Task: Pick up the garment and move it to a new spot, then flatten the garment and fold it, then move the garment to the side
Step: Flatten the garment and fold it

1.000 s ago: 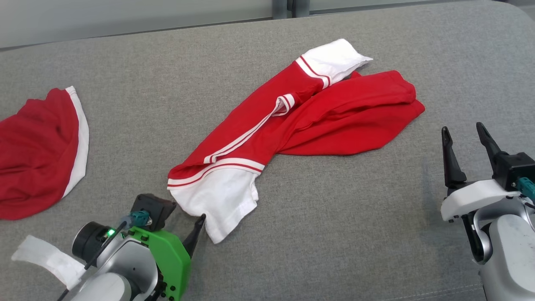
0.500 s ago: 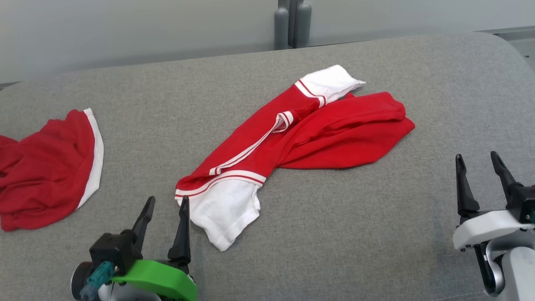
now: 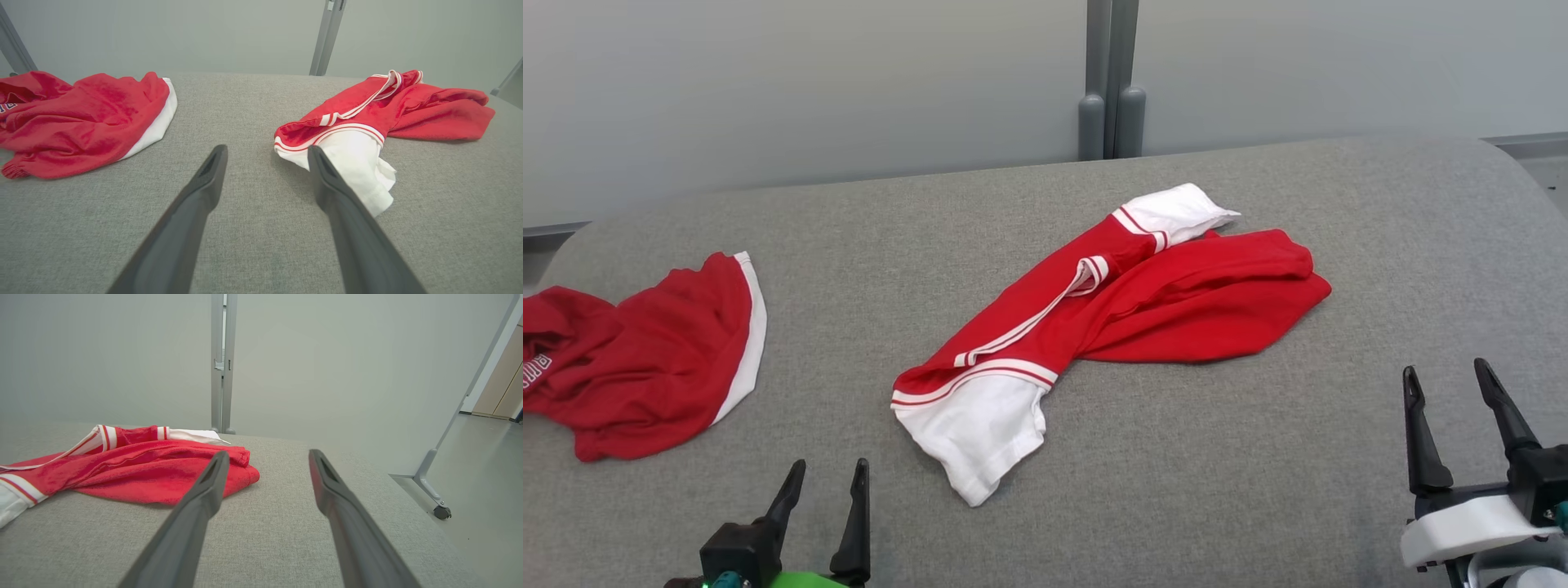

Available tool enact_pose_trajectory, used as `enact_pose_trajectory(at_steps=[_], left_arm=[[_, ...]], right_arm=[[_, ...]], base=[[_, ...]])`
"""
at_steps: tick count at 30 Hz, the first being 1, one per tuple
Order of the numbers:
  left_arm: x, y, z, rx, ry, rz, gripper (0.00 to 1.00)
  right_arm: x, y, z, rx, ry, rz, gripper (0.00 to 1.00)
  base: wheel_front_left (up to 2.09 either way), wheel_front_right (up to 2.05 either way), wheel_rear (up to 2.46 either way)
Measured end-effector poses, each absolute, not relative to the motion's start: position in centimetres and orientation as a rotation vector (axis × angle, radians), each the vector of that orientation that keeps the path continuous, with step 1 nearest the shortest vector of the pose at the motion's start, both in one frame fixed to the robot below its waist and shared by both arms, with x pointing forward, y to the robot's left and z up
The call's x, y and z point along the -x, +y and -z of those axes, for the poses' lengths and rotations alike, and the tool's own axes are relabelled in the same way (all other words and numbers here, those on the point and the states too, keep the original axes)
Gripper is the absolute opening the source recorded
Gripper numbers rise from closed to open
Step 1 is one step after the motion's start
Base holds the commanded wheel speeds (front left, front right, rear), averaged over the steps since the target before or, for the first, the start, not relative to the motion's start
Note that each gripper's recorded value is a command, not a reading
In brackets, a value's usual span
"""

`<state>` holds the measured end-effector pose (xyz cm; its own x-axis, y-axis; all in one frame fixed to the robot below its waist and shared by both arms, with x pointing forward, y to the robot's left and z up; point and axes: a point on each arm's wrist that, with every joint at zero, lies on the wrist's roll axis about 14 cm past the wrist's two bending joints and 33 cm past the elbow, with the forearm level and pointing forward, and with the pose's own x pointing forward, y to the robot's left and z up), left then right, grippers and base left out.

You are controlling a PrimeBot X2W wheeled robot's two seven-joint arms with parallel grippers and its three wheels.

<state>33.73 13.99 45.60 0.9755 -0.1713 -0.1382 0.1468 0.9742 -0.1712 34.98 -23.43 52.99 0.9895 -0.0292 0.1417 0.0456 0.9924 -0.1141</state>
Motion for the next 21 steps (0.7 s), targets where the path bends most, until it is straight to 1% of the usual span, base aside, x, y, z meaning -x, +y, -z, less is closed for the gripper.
enact_pose_trajectory(at_steps=[8, 21], left_arm=[[-33.7, 15.4, -45.4, 0.141, 0.125, 0.157, 1.00], [-32.5, 18.6, -45.7, 0.138, 0.084, 0.057, 1.00]], right_arm=[[-34.9, -20.2, -52.8, 0.109, -0.141, -0.055, 1.00], [-36.1, -16.8, -52.5, 0.074, -0.138, -0.141, 1.00]], base=[[0.00, 0.00, 0.00], [0.00, 0.00, 0.00]])
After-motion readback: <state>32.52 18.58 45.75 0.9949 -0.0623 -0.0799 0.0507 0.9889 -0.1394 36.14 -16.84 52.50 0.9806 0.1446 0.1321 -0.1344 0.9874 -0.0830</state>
